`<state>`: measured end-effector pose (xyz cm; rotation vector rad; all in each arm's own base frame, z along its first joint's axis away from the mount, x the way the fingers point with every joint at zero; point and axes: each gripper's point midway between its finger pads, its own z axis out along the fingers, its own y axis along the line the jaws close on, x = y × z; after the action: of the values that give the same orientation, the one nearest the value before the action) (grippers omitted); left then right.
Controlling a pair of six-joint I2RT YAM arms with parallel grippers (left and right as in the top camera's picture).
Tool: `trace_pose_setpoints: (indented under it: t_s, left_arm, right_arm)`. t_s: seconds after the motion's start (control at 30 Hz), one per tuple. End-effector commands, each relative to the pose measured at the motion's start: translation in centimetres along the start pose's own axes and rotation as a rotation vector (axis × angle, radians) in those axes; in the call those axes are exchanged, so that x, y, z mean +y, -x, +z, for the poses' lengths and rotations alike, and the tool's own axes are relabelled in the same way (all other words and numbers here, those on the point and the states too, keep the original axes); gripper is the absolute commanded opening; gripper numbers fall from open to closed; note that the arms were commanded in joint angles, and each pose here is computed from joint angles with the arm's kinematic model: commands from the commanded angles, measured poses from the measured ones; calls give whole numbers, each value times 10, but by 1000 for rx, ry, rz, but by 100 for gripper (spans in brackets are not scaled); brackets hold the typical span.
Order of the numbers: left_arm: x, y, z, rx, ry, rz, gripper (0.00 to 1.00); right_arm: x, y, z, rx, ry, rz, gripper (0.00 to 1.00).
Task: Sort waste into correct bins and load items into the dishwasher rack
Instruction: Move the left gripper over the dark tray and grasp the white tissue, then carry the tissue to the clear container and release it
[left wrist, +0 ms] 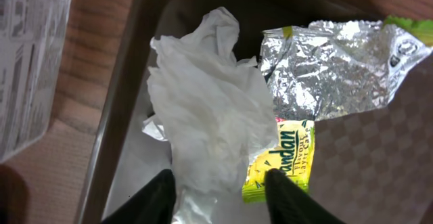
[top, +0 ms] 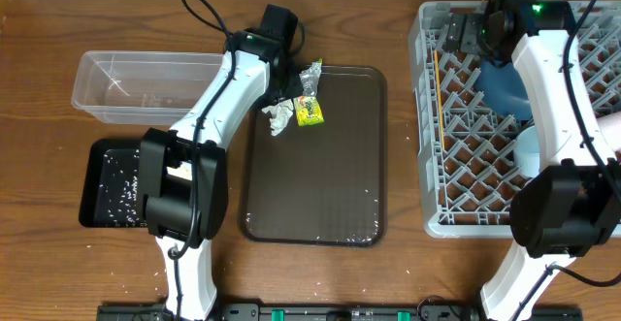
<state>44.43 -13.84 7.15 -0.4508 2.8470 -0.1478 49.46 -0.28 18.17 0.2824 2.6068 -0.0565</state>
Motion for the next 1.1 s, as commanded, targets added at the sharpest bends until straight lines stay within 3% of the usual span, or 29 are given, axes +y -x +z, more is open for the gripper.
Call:
trace_pose_setpoints:
  t_s: [0.0,0.1,0.2,0.23,0.5,0.73,0.93,1.07]
  left_arm:
    - [6,-4,10,14,31,1,33]
    - [6,-4,10,14,31,2,25]
    - [6,-4,10,14,31,2,7]
    - [6,-4,10,14,31,2,6]
    - [-5,15,-36,-90,-43,-4,6]
    - [-9,54,-131,-369,-126,-34,6]
    - [31,80,-177,-566,8,-110,6]
    - [65,87,-174,-564,99,-162,6]
  right_arm:
    - [1,0,-3,-6,-7,7,99]
    - [1,0,-3,-6,-6,7,99]
    - [1,1,-3,-6,-7,7,99]
    - [1,0,-3,-6,-6,7,99]
    - [1,0,-3,-6,-6,7,99]
    - [1,0,-3,-6,-6,7,99]
    - [1,0,-3,-6,-6,7,99]
    - [1,0,-3,-6,-7,7,99]
